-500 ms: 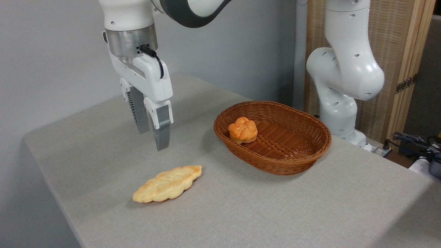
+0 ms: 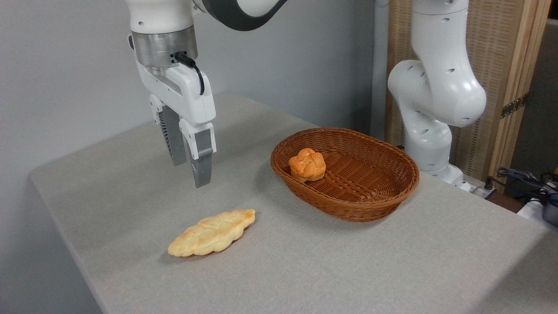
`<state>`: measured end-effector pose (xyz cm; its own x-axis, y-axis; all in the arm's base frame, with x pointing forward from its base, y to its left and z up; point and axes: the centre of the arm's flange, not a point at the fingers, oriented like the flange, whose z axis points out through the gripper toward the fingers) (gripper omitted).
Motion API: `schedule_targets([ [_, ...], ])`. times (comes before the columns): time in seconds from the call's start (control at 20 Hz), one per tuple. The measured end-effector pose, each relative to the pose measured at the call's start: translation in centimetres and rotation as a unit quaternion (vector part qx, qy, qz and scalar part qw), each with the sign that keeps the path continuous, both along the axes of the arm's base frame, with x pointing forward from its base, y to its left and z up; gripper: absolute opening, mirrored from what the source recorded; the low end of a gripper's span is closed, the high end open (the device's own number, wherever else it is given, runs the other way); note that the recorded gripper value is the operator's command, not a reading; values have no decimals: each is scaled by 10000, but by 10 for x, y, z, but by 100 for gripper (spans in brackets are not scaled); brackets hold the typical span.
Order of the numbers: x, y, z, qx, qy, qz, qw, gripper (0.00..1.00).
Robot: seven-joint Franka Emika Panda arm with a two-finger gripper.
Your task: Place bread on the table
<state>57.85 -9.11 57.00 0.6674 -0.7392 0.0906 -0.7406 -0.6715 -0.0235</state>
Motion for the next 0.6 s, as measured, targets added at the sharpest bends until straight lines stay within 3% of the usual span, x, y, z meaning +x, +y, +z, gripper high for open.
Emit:
schedule_targets([
  [0.6, -4, -11, -5, -9, 142, -80, 9999, 100],
])
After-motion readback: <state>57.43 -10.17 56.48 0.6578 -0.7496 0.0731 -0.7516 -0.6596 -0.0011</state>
